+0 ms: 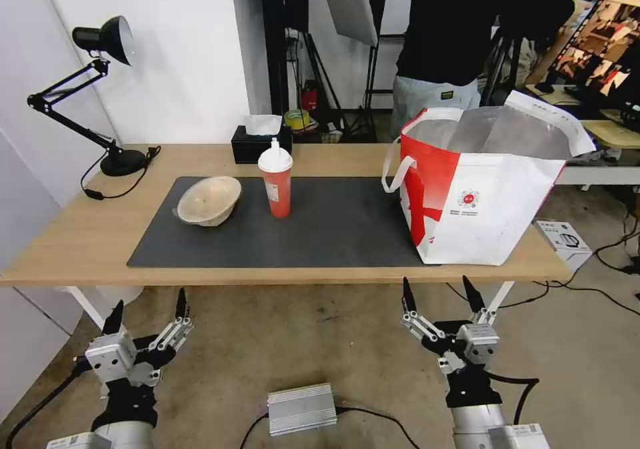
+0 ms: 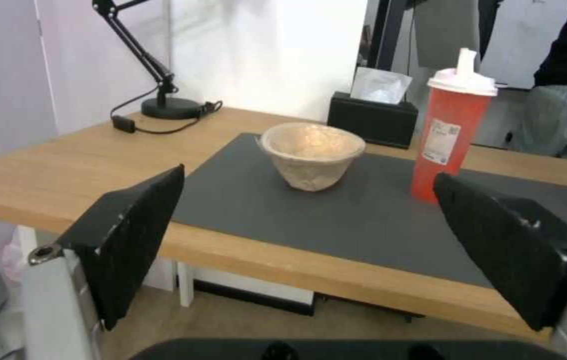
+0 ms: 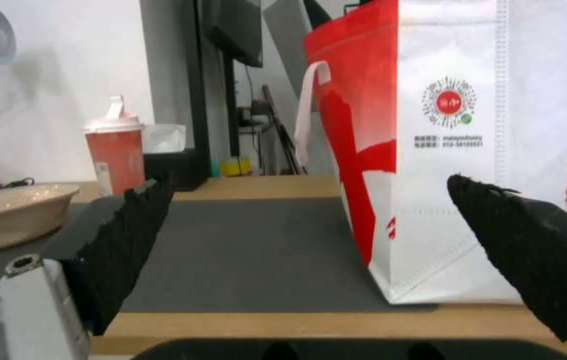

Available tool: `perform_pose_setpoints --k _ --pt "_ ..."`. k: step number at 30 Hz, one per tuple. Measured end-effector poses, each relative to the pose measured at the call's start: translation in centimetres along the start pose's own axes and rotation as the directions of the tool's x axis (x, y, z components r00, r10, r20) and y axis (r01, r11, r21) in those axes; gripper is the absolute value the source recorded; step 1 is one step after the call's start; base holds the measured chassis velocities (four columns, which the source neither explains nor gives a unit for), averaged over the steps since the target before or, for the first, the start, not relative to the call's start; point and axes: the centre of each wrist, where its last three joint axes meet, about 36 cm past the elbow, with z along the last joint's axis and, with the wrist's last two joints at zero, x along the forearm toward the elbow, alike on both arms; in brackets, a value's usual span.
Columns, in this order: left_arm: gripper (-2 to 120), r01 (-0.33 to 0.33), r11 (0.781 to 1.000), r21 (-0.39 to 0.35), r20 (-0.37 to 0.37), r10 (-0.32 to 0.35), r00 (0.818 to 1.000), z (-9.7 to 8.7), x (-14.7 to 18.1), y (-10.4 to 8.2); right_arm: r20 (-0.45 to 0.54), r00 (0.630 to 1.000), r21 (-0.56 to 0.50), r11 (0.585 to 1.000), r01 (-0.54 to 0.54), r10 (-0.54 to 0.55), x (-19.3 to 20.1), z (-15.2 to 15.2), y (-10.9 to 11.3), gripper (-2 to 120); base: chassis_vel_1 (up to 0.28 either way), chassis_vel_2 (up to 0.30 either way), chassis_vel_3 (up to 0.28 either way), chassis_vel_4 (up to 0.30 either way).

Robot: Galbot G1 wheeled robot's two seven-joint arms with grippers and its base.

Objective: Pick up the trash from the table and place it into the takeout bag.

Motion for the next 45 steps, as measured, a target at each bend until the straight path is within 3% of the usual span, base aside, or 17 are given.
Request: perform_pose_setpoints --k 14,29,34,39,44,45 --pt "100 0.000 1.000 -0.006 -0.006 0.000 1.000 0.3 0.0 0.1 0.025 1.000 0.017 1.000 0.008 -0.009 0.4 1.2 0.9 100 0.000 0.000 0.000 0.000" --pt "100 -0.002 1.000 -0.003 -0.002 0.002 1.000 0.3 0.0 0.0 0.053 0.997 0.005 0.999 0.050 -0.051 0.3 0.6 1.1 100 0.000 0.000 0.000 0.000" --pt "100 -0.003 1.000 -0.001 -0.001 0.003 1.000 0.3 -0.1 0.0 0.088 0.971 -0.094 0.968 0.232 -0.224 -0.6 -0.6 0.7 100 0.000 0.000 0.000 0.000" --pt "100 -0.003 1.000 -0.005 0.000 0.003 1.000 0.3 -0.1 0.1 0.109 0.940 -0.117 0.935 0.336 -0.324 -1.4 -1.3 0.3 100 0.000 0.000 0.000 0.000" --pt "100 0.000 1.000 -0.010 -0.006 0.000 1.000 0.5 0.0 0.1 0.160 0.866 -0.121 0.862 0.493 -0.473 -3.5 -2.1 -0.3 100 0.000 0.000 0.000 0.000" --pt "100 0.000 1.000 -0.010 -0.006 0.000 1.000 0.5 0.0 0.1 0.160 0.866 -0.121 0.862 0.493 -0.473 -3.5 -2.1 -0.3 100 0.000 0.000 0.000 0.000"
